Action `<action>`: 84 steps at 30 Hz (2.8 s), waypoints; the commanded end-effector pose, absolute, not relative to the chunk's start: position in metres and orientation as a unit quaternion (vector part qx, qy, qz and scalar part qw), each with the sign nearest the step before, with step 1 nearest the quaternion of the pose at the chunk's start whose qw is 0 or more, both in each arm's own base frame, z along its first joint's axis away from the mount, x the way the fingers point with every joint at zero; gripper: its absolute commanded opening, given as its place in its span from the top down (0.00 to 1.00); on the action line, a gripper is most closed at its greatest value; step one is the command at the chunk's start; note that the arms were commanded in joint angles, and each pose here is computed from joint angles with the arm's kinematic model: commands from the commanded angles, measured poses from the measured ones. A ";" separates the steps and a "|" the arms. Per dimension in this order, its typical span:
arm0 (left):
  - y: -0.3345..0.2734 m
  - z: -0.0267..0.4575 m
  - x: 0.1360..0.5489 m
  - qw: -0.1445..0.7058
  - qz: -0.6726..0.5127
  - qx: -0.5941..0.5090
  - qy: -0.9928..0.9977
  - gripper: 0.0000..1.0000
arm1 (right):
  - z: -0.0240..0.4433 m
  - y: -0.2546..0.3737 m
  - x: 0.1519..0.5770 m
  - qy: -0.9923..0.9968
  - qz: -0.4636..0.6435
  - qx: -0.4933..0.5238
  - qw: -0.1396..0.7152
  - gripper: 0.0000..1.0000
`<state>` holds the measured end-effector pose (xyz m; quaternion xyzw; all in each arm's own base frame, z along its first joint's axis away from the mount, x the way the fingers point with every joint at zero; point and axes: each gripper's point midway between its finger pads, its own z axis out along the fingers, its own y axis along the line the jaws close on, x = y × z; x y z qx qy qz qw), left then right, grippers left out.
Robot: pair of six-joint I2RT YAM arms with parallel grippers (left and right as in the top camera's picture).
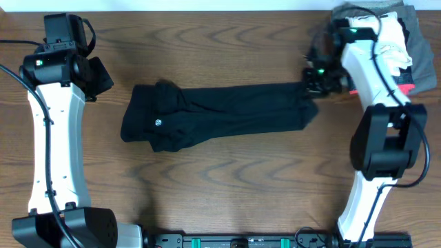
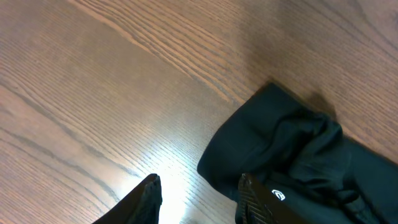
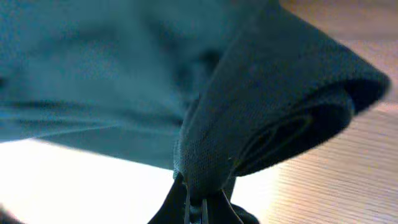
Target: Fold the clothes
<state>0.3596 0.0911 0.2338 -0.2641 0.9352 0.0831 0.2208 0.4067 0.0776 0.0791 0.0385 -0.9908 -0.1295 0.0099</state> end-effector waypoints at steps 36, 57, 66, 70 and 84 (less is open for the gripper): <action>0.094 0.220 0.359 0.201 0.091 -0.263 0.939 0.57 | 0.116 0.309 0.386 -0.942 -0.188 0.248 -0.126 0.88; 0.094 0.213 0.361 0.190 0.091 -0.262 0.942 0.61 | 0.114 0.278 0.406 -0.958 -0.127 0.213 -0.144 0.54; 0.069 0.155 0.372 0.110 0.027 -0.194 0.974 0.64 | 0.106 0.265 0.406 -0.965 -0.097 0.205 -0.135 0.51; 0.075 0.128 0.384 0.093 0.028 -0.173 0.980 0.64 | 0.092 0.245 0.406 -0.975 -0.072 0.176 -0.116 0.59; 0.072 0.063 0.403 0.063 -0.199 -0.131 0.969 0.68 | 0.082 0.231 0.405 -0.979 -0.070 0.165 -0.101 0.71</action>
